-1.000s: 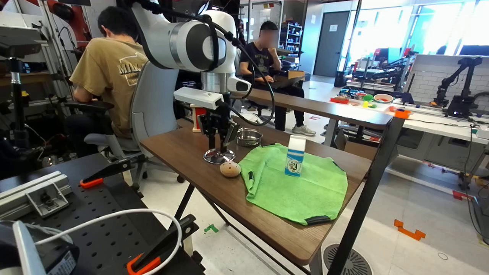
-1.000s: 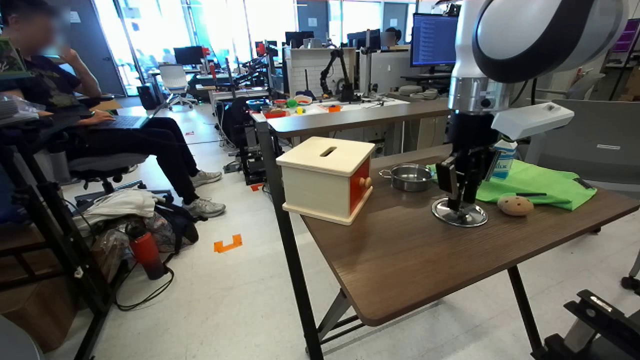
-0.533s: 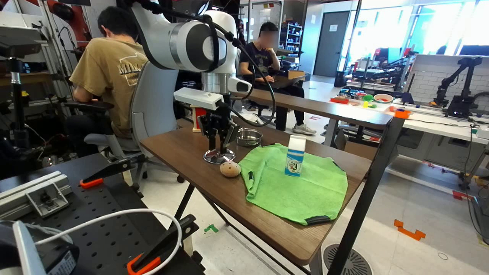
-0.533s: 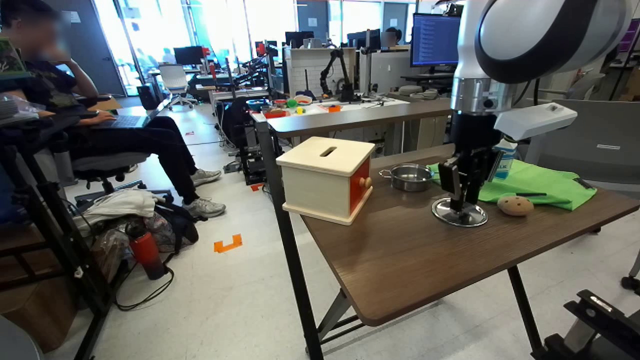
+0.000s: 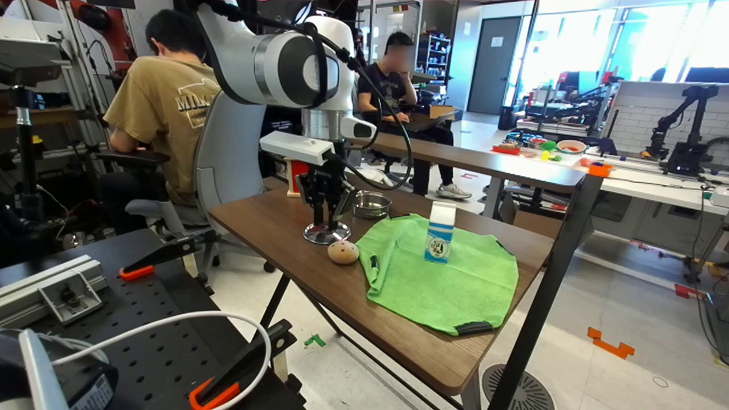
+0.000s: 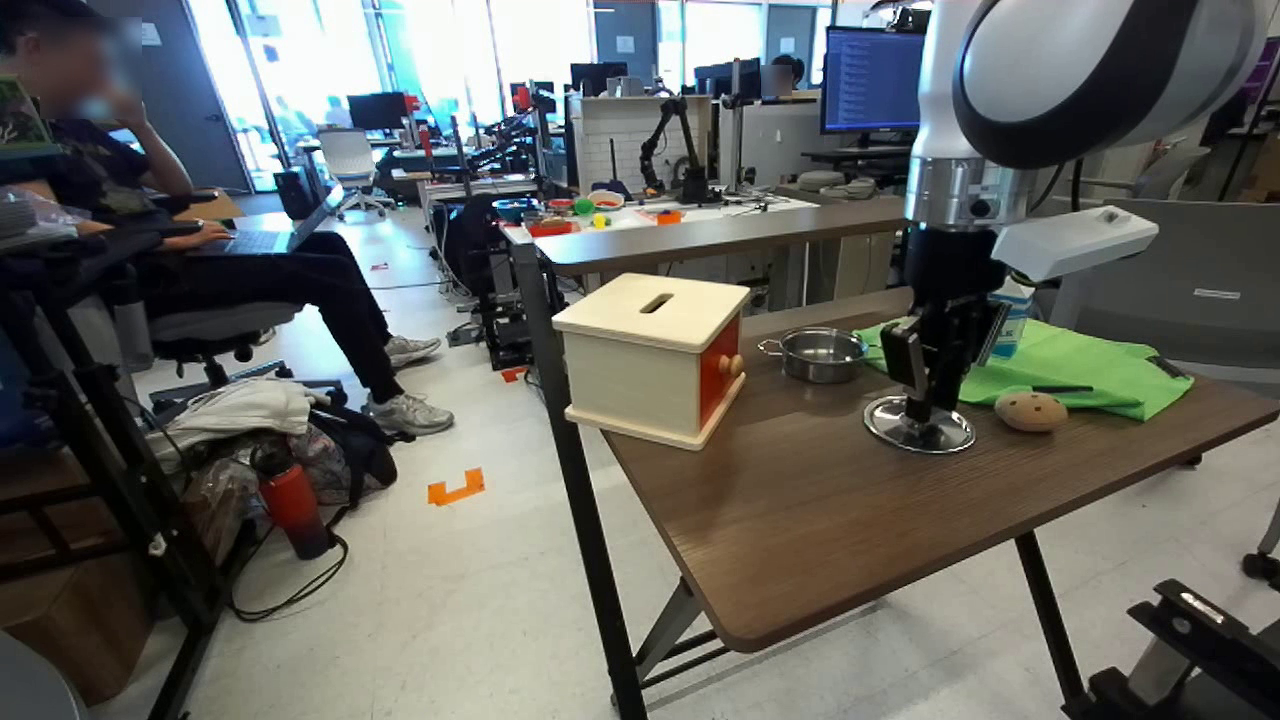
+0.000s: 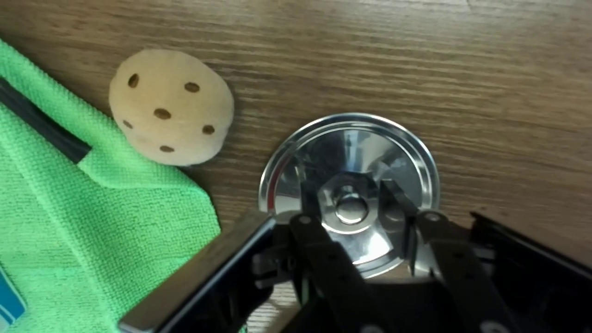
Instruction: Put the lid on the pot
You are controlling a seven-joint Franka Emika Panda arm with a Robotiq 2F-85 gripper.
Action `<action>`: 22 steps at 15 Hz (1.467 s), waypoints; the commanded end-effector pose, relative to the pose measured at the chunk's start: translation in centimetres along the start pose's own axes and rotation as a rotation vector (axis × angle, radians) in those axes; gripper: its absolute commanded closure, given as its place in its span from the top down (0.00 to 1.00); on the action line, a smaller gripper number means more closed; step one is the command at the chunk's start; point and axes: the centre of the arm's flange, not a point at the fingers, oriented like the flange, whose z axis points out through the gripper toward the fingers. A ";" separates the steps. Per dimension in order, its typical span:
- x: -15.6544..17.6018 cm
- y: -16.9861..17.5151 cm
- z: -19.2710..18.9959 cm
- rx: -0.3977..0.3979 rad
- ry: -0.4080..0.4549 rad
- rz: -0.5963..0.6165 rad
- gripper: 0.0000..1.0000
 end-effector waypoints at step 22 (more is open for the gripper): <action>0.2 0.2 -0.3 0.008 0.012 -0.027 0.26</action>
